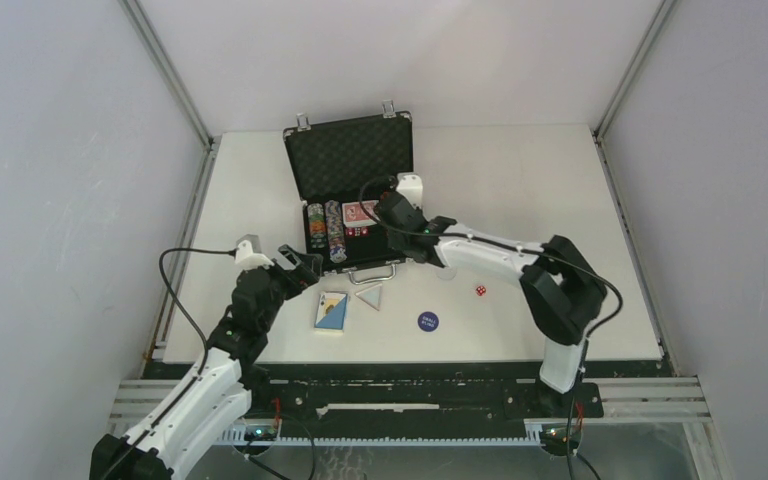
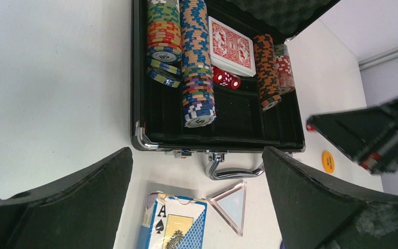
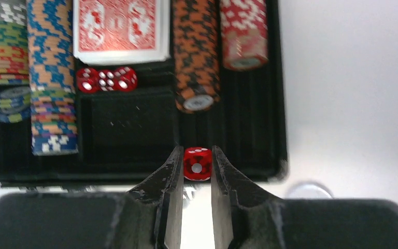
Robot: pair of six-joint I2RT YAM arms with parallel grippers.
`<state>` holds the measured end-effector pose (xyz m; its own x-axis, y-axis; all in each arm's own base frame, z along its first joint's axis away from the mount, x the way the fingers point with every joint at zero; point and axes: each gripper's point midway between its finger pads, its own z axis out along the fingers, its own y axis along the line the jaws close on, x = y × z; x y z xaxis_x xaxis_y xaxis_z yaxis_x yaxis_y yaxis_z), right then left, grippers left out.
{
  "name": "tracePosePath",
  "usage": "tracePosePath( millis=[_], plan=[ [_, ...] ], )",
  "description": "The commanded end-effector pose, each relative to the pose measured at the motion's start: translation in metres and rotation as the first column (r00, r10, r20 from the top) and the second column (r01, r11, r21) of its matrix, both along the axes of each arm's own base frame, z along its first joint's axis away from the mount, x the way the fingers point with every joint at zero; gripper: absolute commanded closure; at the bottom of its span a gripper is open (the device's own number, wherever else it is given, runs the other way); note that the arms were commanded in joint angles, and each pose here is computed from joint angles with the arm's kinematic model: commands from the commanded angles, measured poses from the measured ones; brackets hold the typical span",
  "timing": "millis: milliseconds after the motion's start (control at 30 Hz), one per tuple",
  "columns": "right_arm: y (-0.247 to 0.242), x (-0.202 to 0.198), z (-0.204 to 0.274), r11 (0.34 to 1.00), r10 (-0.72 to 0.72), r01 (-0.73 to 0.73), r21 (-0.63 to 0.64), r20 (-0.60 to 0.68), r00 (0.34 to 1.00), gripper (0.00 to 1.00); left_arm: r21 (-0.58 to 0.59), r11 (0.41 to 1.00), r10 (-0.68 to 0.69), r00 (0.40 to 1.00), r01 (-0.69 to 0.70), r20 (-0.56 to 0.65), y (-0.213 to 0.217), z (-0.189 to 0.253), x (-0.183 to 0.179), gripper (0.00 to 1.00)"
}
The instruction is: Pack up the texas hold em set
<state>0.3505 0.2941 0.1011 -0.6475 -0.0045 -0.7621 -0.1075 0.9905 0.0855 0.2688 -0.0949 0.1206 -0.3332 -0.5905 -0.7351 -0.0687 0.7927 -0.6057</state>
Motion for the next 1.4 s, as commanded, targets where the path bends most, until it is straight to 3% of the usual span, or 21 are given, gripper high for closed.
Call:
tracePosePath(
  millis=[0,300,767,1367],
  plan=[
    [0.038,0.022,0.004,0.996,0.091,-0.091,-0.009,0.013,0.996,0.8,0.028,1.0,-0.006,1.0,0.006,0.012,0.001,-0.001,0.0,0.0],
    [0.075,0.056,-0.014,0.988,0.147,-0.147,-0.04,-0.014,0.989,0.8,0.039,0.999,-0.015,1.0,0.015,0.012,0.001,-0.002,0.0,0.0],
    [0.064,0.074,-0.047,0.988,0.118,-0.125,-0.094,-0.077,0.99,0.8,0.053,0.998,-0.026,0.999,0.025,0.019,0.0,-0.001,-0.001,0.0],
    [0.053,0.089,-0.049,0.989,0.108,-0.115,-0.094,-0.08,0.991,0.78,0.062,0.998,-0.027,0.999,0.026,0.017,-0.001,-0.002,0.0,0.0]
  ],
)
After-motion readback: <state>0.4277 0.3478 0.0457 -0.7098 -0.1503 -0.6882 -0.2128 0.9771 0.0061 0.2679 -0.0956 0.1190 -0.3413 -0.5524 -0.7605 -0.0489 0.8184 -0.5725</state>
